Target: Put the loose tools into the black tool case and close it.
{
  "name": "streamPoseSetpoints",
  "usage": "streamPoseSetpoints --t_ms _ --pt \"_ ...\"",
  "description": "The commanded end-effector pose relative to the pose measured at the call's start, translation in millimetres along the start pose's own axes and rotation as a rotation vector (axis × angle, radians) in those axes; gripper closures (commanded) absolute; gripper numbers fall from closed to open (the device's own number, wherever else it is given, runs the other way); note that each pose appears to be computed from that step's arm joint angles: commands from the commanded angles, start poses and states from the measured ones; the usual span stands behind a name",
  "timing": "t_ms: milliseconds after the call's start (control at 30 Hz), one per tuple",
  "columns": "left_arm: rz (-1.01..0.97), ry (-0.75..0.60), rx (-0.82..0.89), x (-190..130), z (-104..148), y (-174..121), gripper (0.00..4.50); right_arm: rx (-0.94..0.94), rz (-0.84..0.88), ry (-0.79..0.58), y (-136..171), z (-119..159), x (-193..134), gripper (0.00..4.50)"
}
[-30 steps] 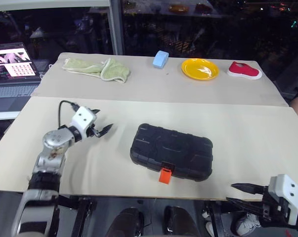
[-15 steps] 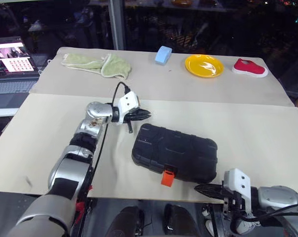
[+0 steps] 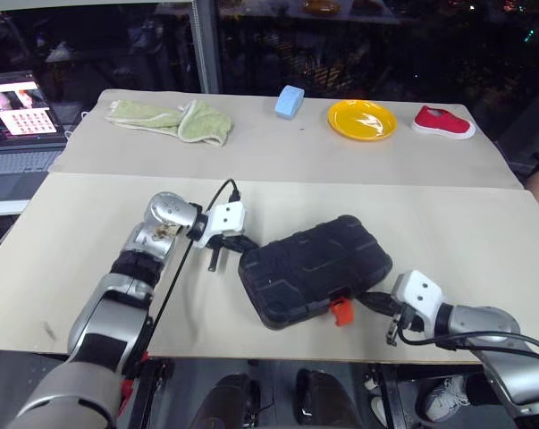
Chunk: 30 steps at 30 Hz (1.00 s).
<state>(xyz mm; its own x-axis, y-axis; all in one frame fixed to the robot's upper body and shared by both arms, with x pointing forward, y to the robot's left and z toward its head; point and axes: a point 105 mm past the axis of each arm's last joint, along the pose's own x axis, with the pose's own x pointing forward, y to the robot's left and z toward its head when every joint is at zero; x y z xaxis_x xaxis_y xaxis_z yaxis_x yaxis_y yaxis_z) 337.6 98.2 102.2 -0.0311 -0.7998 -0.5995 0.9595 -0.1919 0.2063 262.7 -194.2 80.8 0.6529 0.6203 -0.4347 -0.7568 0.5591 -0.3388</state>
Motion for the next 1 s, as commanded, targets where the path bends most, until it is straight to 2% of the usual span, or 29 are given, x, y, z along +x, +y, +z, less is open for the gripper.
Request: streamPoseSetpoints --t_ms 33,200,300,400,467,567,667,833,1000 --pt "-0.086 -0.042 0.028 5 16 -17 4.42 -0.04 -0.078 -0.014 -19 10 -7 4.5" --pt "-0.033 -0.03 0.022 -1 16 -13 4.42 -0.027 -0.071 0.012 -20 7 -20 4.5" --pt "0.056 -0.006 0.039 -10 19 8 4.42 -0.008 -0.018 0.046 -11 4 -32 4.5" --pt "0.089 -0.1 0.016 -27 55 34 4.42 0.013 0.058 0.086 6 4 -45 4.5" --pt "0.01 -0.138 0.06 -23 77 31 4.42 0.021 0.098 0.102 17 5 -47 4.5" --pt "-0.091 -0.13 0.144 -5 92 20 4.42 0.02 0.149 0.124 31 5 -45 4.5" --pt "-0.165 -0.101 0.198 16 93 10 4.42 0.026 0.153 0.117 36 8 -40 4.5" --pt "-0.217 -0.004 0.283 42 76 1 4.42 0.016 0.15 0.095 37 15 -28 4.5" --pt "-0.21 -0.028 0.271 49 77 1 4.42 0.014 0.124 0.053 28 29 -21 4.5"
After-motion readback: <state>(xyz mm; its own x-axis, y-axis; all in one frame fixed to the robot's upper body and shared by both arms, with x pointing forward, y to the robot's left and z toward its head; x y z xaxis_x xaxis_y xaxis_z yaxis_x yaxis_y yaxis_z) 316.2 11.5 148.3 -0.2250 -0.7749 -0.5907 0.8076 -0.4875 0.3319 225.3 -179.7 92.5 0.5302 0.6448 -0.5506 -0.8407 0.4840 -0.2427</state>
